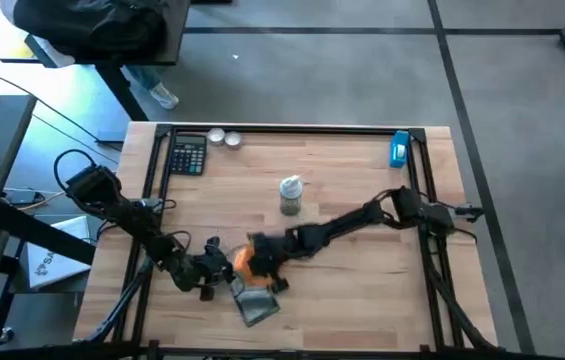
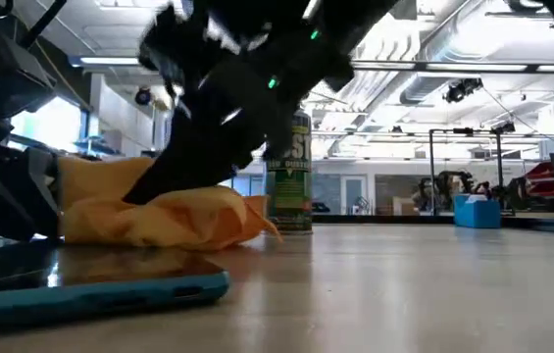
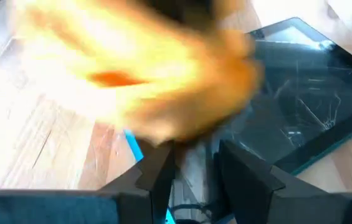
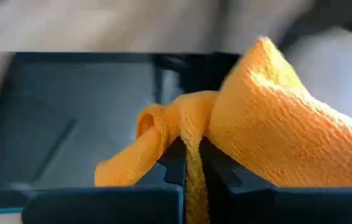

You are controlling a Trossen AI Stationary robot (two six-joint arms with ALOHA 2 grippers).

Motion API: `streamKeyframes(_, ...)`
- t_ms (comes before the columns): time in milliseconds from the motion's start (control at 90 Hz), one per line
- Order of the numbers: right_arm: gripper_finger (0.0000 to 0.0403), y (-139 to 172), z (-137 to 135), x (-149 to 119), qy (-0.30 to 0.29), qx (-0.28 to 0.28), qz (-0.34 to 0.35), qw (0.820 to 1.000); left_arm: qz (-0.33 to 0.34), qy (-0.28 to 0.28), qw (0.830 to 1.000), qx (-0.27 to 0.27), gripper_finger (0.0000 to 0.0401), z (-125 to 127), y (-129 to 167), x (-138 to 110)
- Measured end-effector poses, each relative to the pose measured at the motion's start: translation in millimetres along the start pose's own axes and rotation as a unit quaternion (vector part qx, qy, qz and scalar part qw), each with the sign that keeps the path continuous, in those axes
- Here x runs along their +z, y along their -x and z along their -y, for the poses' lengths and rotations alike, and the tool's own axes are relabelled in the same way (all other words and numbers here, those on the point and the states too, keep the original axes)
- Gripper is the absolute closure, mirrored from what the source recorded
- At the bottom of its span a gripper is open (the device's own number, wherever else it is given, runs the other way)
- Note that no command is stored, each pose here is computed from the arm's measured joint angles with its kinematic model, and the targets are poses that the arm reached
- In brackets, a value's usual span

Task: Apply microfiber cloth
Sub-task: Wipe the front of the blue tablet using the orange microfiber cloth

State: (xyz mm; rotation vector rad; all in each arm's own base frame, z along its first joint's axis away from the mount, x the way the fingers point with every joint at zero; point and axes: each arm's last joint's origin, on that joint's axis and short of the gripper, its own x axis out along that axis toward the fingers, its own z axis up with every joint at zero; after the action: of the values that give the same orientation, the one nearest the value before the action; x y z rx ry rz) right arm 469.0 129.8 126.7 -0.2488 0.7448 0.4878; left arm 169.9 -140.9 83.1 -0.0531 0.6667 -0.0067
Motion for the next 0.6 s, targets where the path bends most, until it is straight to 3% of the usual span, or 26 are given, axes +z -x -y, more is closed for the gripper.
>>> streamKeyframes(378, 0.0403, -8, -93, 12, -0.014, 0.076, -0.01, 0.997, 0.0, 0.003, 1.0, 0.003, 0.0287, 0, 0, 0)
streamKeyframes(600, 0.0403, -8, -105, 19, -0.008, 0.049, 0.018, 0.999, 0.003, 0.004, 1.0, 0.005, 0.0287, -2, -1, 1)
